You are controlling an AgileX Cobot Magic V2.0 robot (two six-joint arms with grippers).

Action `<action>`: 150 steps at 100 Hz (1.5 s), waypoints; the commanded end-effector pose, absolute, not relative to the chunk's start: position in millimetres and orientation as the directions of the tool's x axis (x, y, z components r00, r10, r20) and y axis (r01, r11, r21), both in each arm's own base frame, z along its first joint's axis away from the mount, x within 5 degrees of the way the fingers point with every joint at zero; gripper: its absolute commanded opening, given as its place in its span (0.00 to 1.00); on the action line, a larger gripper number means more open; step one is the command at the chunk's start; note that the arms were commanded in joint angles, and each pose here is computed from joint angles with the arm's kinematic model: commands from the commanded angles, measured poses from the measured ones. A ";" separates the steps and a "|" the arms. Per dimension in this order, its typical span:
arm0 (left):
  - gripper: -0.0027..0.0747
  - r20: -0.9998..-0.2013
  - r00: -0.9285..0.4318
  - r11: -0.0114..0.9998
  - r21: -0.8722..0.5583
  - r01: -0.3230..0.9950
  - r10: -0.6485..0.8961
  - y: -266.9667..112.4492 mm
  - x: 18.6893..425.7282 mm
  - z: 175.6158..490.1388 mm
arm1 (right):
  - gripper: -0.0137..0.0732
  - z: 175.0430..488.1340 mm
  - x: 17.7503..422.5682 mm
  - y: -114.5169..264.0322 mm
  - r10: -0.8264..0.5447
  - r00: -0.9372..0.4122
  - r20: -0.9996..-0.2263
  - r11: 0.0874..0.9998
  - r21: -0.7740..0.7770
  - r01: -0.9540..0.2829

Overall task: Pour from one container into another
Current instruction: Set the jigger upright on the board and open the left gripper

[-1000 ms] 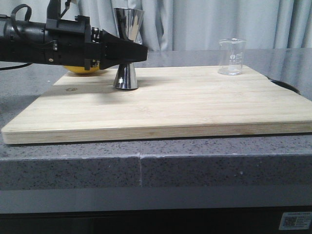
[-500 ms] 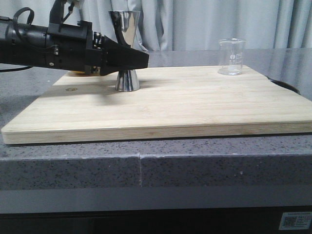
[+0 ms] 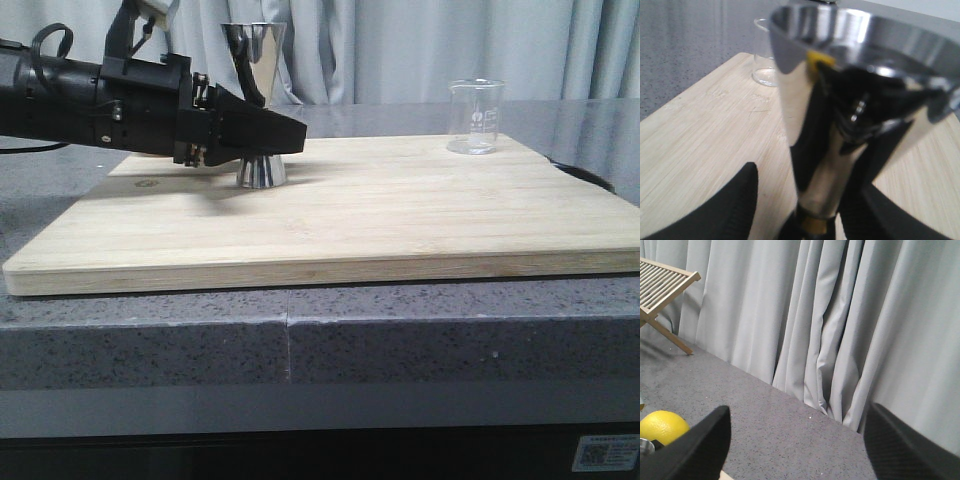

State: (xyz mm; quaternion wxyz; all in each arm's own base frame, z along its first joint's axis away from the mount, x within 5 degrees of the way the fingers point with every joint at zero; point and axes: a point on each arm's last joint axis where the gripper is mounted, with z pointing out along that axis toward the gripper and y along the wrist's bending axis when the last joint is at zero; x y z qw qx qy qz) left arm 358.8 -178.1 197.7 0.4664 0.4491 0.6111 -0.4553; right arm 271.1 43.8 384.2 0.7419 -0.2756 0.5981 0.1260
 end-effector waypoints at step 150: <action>0.73 -0.993 -0.117 0.122 -0.113 0.986 0.027 -165.0 347.6 253.3 | 0.74 403.9 262.5 43.8 -0.105 0.318 -0.942 0.822 -0.262 -0.506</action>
